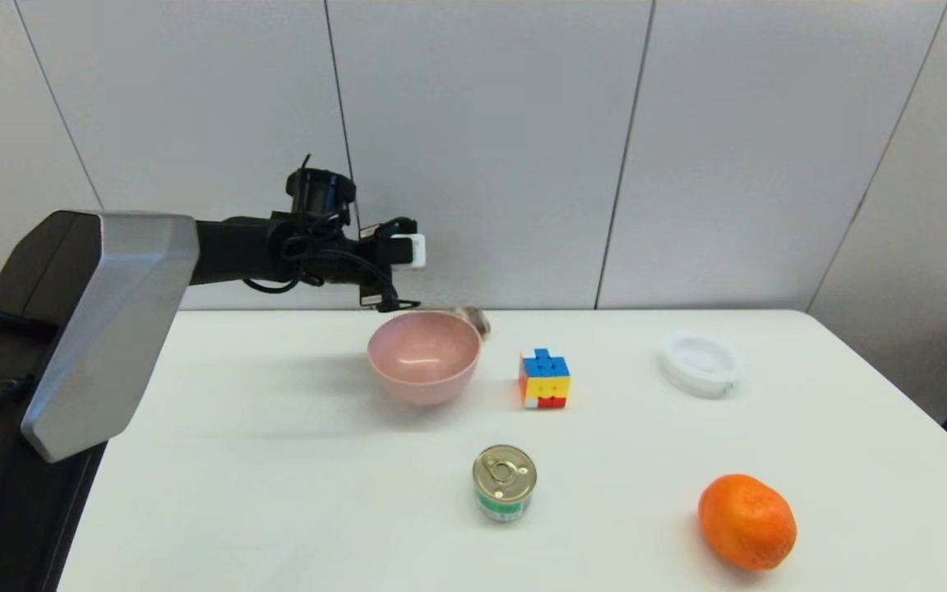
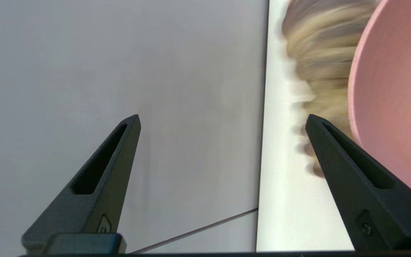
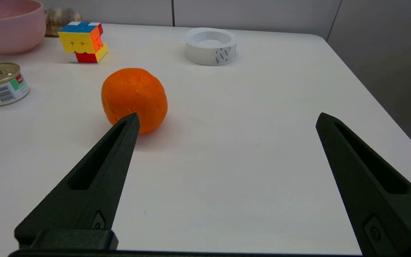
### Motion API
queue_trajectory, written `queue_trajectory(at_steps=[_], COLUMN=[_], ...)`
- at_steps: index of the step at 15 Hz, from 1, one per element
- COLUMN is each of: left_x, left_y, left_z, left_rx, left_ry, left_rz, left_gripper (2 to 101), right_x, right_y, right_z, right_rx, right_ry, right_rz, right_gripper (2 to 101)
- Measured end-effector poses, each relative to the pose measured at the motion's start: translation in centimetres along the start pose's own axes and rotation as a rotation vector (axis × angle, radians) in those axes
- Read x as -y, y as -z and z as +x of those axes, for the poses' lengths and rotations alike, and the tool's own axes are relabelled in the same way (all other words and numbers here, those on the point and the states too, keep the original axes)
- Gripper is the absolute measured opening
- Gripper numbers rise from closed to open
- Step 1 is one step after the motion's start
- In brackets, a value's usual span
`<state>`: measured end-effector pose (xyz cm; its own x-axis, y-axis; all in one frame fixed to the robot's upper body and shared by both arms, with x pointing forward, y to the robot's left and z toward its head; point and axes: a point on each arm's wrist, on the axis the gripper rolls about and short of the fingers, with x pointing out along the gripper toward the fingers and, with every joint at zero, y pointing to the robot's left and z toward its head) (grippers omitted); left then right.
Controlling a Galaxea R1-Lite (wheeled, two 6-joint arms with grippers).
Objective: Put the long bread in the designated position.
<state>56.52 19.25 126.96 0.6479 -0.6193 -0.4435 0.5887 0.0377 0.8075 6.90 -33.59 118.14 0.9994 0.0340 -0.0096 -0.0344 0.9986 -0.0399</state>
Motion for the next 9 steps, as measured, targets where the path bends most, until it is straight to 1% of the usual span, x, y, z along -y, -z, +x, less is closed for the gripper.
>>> queue_trajectory(at_steps=[5, 9], left_x=[-0.6, -2.4], left_y=[-0.3, 0.2], left_z=[-0.7, -3.7], left_rx=[0.001, -0.028], left_ry=[-0.019, -0.064], left_rz=[0.003, -0.009], left_gripper=[95.9, 96.7], right_x=[0.0, 0.0], right_y=[0.0, 0.0], right_z=[0.0, 0.0], right_rx=[0.000, 0.000], right_ry=[-0.001, 0.000], right_rz=[0.000, 0.000], right_gripper=[98.0, 98.0])
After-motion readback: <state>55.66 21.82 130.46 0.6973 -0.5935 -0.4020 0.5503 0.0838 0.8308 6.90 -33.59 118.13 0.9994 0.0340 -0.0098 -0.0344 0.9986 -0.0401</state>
